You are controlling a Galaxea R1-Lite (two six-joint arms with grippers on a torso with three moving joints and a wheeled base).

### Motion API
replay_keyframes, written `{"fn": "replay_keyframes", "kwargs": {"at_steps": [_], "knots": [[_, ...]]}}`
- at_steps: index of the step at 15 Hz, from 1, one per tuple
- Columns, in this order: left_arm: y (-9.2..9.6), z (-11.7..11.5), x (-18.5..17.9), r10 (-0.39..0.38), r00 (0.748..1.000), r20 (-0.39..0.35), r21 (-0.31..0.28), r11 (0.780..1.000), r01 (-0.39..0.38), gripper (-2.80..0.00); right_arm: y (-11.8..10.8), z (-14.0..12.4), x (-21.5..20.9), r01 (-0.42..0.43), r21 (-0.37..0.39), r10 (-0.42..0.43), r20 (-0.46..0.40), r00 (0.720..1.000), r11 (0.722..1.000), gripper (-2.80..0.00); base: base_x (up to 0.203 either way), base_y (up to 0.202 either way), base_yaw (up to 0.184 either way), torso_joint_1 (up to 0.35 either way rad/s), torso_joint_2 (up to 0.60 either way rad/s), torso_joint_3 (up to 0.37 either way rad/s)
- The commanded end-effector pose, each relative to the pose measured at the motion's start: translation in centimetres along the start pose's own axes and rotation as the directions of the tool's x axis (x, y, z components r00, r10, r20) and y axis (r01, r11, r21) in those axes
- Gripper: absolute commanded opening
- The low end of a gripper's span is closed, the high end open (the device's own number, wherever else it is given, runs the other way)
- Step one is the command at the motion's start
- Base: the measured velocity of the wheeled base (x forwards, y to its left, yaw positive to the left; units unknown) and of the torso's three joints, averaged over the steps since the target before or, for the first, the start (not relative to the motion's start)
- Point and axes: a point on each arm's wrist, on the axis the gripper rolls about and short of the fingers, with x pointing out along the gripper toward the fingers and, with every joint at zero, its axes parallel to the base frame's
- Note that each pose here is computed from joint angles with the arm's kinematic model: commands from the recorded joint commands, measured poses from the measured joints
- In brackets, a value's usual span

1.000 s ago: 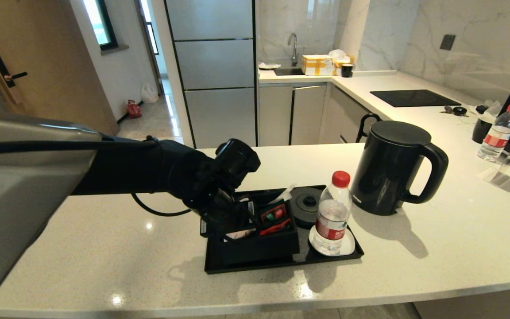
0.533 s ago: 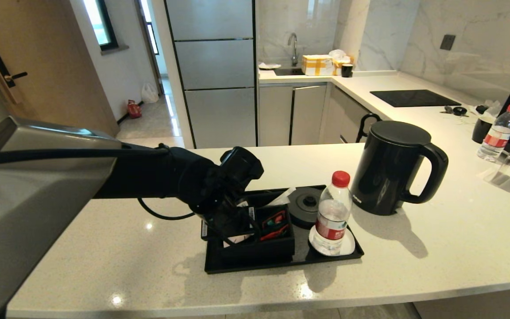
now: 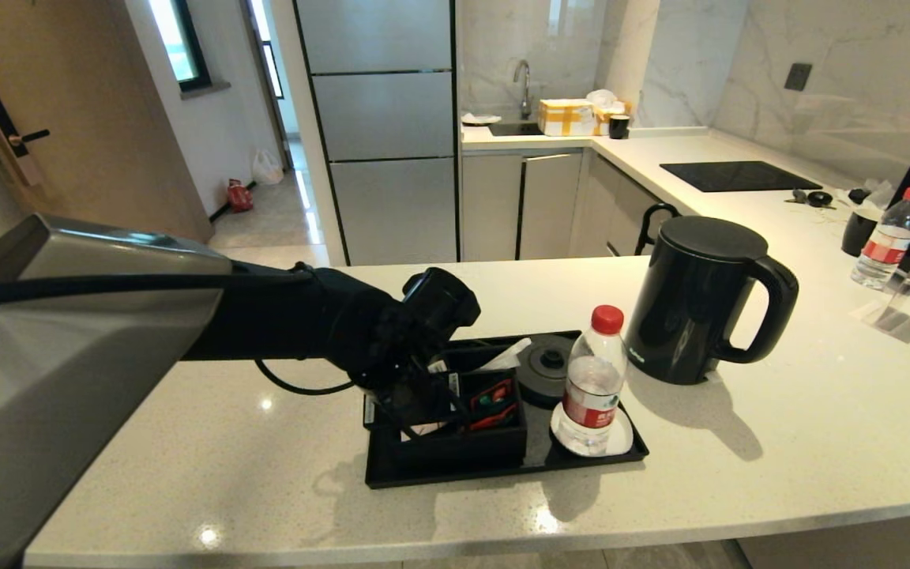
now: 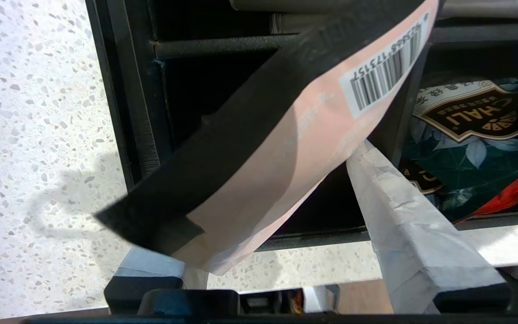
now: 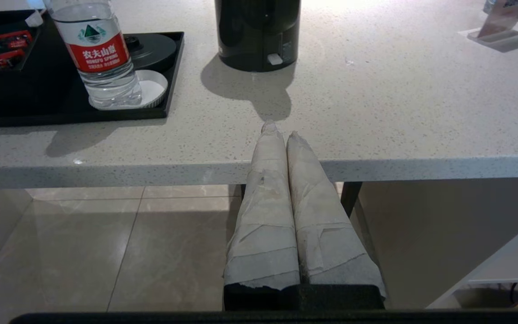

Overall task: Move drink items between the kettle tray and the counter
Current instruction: Return the tea bag to its original position

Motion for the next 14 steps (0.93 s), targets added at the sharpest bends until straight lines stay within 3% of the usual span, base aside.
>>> {"fn": "replay_keyframes", "kwargs": {"at_steps": [1, 9, 10, 14], "knots": [[-0.1, 0.0, 0.6, 0.02, 1.0, -0.002, 0.001, 1.0, -0.02, 0.0, 0.0, 0.0, 0.0, 0.0, -0.001, 0.0, -0.002, 1.0, 1.0, -2.8, 0.0, 0.0, 0.0, 0.0, 0.0, 0.0], [-0.1, 0.4, 1.0, 0.032, 0.999, 0.009, 0.003, 0.999, -0.032, 0.0, 0.0, 0.0, 0.0, 0.0, -0.001, 0.0, -0.002, 1.0, 1.0, -2.8, 0.0, 0.0, 0.0, 0.0, 0.0, 0.0], [-0.1, 0.4, 1.0, 0.032, 0.999, 0.009, 0.003, 0.999, -0.032, -2.8, 0.0, 0.0, 0.0, 0.0, -0.001, 0.0, -0.002, 1.0, 1.0, -2.8, 0.0, 0.0, 0.0, 0.0, 0.0, 0.0], [0.4, 1.0, 1.6, 0.065, 0.998, 0.027, -0.003, 0.998, -0.065, -2.8, 0.0, 0.0, 0.0, 0.0, 0.001, 0.0, -0.002, 1.0, 1.0, -2.8, 0.0, 0.0, 0.0, 0.0, 0.0, 0.0]]}}
